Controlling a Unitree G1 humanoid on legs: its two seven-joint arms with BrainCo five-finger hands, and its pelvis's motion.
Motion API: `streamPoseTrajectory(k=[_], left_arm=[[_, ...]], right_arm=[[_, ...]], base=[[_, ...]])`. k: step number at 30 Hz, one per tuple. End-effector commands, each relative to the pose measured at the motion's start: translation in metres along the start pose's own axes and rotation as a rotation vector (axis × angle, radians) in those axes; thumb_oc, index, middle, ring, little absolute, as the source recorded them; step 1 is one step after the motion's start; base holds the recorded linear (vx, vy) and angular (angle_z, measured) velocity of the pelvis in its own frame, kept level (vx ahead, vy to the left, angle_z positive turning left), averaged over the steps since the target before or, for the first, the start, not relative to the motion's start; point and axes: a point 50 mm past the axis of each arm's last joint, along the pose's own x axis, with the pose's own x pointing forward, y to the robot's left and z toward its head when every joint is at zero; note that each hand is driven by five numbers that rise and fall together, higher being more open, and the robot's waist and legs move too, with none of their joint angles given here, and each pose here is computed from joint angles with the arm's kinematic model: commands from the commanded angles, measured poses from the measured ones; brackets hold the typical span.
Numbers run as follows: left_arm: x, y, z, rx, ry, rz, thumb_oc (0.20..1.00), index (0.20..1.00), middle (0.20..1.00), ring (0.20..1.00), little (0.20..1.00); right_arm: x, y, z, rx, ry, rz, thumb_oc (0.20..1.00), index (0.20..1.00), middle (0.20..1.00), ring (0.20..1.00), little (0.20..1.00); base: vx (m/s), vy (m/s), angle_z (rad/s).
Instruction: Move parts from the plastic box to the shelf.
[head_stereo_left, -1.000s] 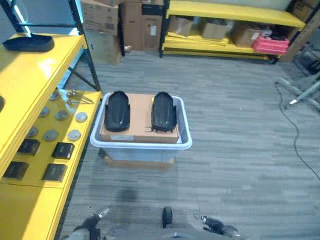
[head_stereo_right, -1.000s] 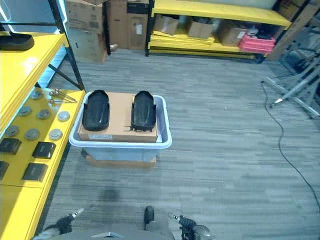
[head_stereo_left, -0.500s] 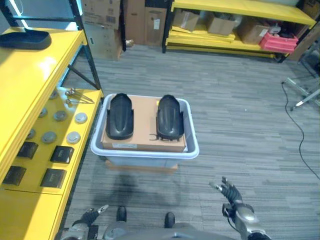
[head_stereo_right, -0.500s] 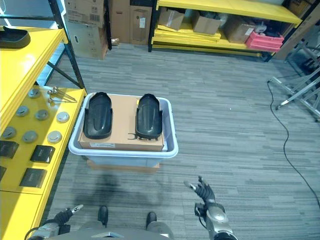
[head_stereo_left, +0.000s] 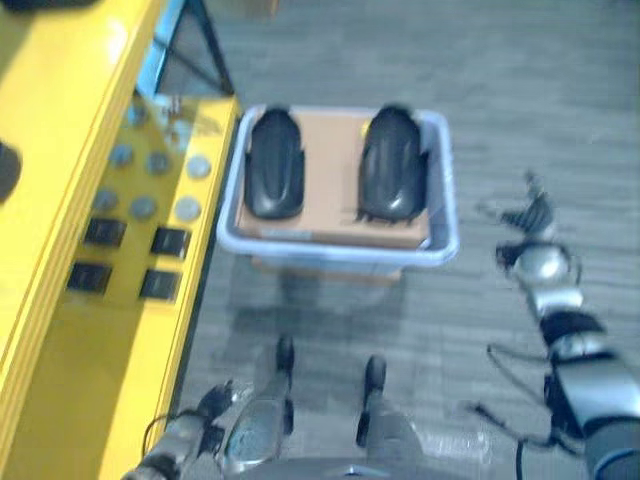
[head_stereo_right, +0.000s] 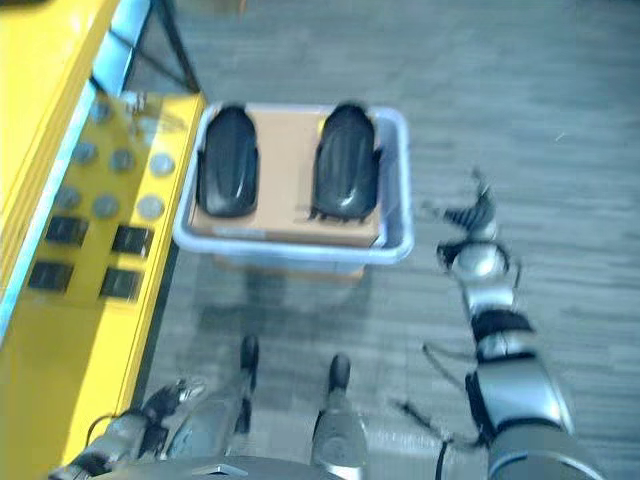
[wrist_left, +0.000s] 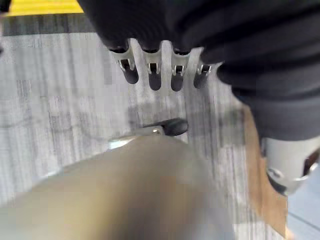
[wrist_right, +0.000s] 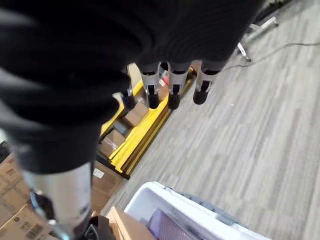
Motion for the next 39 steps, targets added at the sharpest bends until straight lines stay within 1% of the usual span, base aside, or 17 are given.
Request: streamPoseTrajectory(k=[1,3,6,8,12,15,16,17,18,19,23,27,32,33,36,38,39], left_arm=[[0.0,0.003,-0.016,-0.063,0.088,0.022,1.0,1.0,1.0,1.0,1.0],[0.001,-0.002,-0.013,-0.047,0.066,-0.006,1.0,1.0,1.0,1.0,1.0],[0.002,-0.008,-0.008,-0.052,0.044,-0.033,1.0,1.0,1.0,1.0,1.0],[0.003,-0.011,-0.001,-0.053,0.006,-0.054,1.0,1.0,1.0,1.0,1.0],[0.005,-0.016,0.013,-0.074,-0.075,-0.081,1.0,1.0,1.0,1.0,1.0],[0.005,-0.017,0.02,-0.098,-0.11,-0.09,1.0,1.0,1.0,1.0,1.0],[0.005,-0.017,0.027,-0.112,-0.134,-0.107,1.0,1.0,1.0,1.0,1.0],[0.005,-0.017,0.029,-0.107,-0.138,-0.112,1.0,1.0,1.0,1.0,1.0],[0.005,-0.018,0.029,-0.101,-0.139,-0.114,1.0,1.0,1.0,1.0,1.0],[0.004,-0.018,0.028,-0.089,-0.136,-0.112,1.0,1.0,1.0,1.0,1.0],[0.002,-0.012,0.02,-0.064,-0.126,-0.105,1.0,1.0,1.0,1.0,1.0],[0.0,-0.012,0.014,-0.058,-0.129,-0.105,1.0,1.0,1.0,1.0,1.0],[-0.001,-0.009,0.01,-0.06,-0.125,-0.073,1.0,1.0,1.0,1.0,1.0],[-0.001,-0.008,0.01,-0.098,-0.118,-0.065,1.0,1.0,1.0,1.0,1.0],[-0.001,-0.003,0.016,-0.13,-0.144,-0.021,1.0,1.0,1.0,1.0,1.0],[-0.001,0.002,0.026,-0.131,-0.184,-0.004,1.0,1.0,1.0,1.0,1.0],[-0.002,0.004,0.037,-0.144,-0.223,-0.022,1.0,1.0,1.0,1.0,1.0]], right_arm=[[0.013,-0.017,0.029,-0.042,-0.101,-0.151,1.0,1.0,1.0,1.0,1.0],[0.021,-0.022,0.043,-0.035,-0.098,-0.2,1.0,1.0,1.0,1.0,1.0],[0.029,-0.03,0.052,-0.049,-0.076,-0.234,1.0,1.0,1.0,1.0,1.0],[0.037,-0.04,0.06,-0.088,-0.043,-0.254,1.0,1.0,1.0,1.0,1.0],[0.044,-0.053,0.056,-0.202,0.063,-0.274,1.0,1.0,1.0,1.0,1.0],[0.047,-0.057,0.057,-0.244,0.115,-0.268,1.0,1.0,1.0,1.0,1.0],[0.048,-0.058,0.051,-0.284,0.193,-0.192,1.0,1.0,1.0,1.0,1.0],[0.049,-0.056,0.051,-0.306,0.215,-0.158,1.0,1.0,1.0,1.0,1.0],[0.049,-0.055,0.05,-0.329,0.237,-0.13,0.451,0.451,0.451,0.451,0.451],[0.048,-0.052,0.044,-0.359,0.285,-0.07,0.2,0.2,0.2,0.2,0.2],[0.044,-0.045,0.031,-0.33,0.36,0.019,0.2,0.2,0.2,0.2,0.2],[0.041,-0.039,0.023,-0.271,0.342,0.044,0.2,0.2,0.2,0.2,0.2],[0.031,-0.033,0.004,-0.185,0.308,-0.008,0.2,0.2,0.2,0.2,0.2],[0.024,-0.03,-0.007,-0.168,0.304,-0.039,0.2,0.2,0.2,0.2,0.2],[0.007,-0.026,-0.032,-0.191,0.303,-0.034,0.2,0.2,0.2,0.2,0.2],[-0.004,-0.022,-0.045,-0.2,0.296,-0.033,0.2,0.2,0.2,0.2,0.2],[-0.014,-0.021,-0.055,-0.211,0.286,-0.031,0.2,0.2,0.2,0.2,0.2]], base=[[-0.07,0.05,0.07],[-0.05,0.023,0.02],[-0.03,0.048,0.08],[-0.03,0.068,0.08],[-0.03,0.043,0.11],[-0.02,0.032,0.07],[-0.03,0.055,0.06],[-0.04,0.055,0.01],[-0.01,0.033,-0.03],[-0.01,0.023,-0.04],[0.0,0.017,0.01],[0.01,0.05,0.06],[0.03,0.007,0.04],[0.03,-0.077,0.05],[0.03,-0.11,0.02],[0.02,-0.073,-0.06],[0.04,-0.061,-0.05]])
